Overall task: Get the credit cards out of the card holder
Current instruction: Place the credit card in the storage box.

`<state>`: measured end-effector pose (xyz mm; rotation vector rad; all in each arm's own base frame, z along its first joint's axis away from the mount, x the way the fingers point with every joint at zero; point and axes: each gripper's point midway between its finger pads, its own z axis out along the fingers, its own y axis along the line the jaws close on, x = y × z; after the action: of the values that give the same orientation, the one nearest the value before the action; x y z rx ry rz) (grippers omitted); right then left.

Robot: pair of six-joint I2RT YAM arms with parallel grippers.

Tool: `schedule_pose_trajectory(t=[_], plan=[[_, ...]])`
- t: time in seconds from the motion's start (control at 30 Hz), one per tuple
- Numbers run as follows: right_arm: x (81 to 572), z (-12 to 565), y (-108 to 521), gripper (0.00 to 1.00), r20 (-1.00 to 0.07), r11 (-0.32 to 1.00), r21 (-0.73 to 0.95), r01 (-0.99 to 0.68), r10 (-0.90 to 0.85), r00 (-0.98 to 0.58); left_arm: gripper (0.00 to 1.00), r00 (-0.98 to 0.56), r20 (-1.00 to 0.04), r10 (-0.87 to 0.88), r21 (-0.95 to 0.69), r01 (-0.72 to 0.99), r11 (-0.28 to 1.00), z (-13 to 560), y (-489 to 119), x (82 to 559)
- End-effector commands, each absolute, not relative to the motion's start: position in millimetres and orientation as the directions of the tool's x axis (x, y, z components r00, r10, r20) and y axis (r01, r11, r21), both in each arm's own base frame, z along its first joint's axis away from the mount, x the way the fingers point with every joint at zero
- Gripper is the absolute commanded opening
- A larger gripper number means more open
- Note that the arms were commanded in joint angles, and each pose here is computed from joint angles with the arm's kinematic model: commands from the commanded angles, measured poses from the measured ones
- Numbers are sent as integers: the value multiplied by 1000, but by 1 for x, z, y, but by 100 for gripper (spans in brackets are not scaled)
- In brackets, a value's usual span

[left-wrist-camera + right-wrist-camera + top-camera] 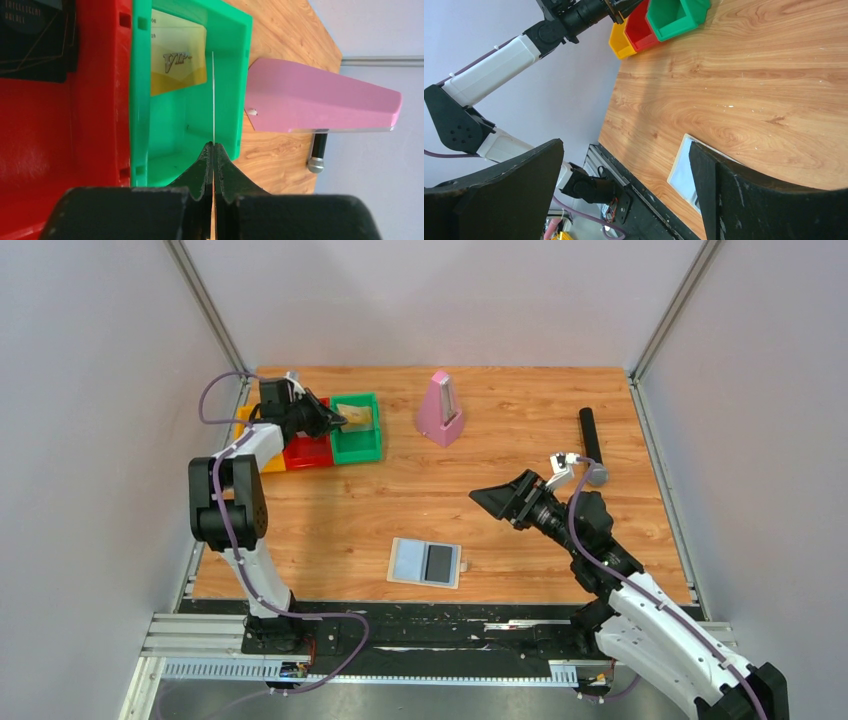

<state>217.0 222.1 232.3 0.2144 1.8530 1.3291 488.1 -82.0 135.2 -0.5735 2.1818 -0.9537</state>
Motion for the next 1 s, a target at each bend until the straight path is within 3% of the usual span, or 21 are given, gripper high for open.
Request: schedule_pose_trajectory(t=[0.0,0.5,0.97], plan=[[226,241,218,100,-548,450,832,-325,576,-606,0,-652,-467,-598,-748,-70,660,146,-76,507],[229,240,214,100,-552,459,830,-319,584,-595,5,-682,-443,-582,-735,-97,672,119,-74,523],[231,238,213,100,-549,463,831,-310,587,-596,29,-695,-451,-561,-713,-97,694,115,-71,529]])
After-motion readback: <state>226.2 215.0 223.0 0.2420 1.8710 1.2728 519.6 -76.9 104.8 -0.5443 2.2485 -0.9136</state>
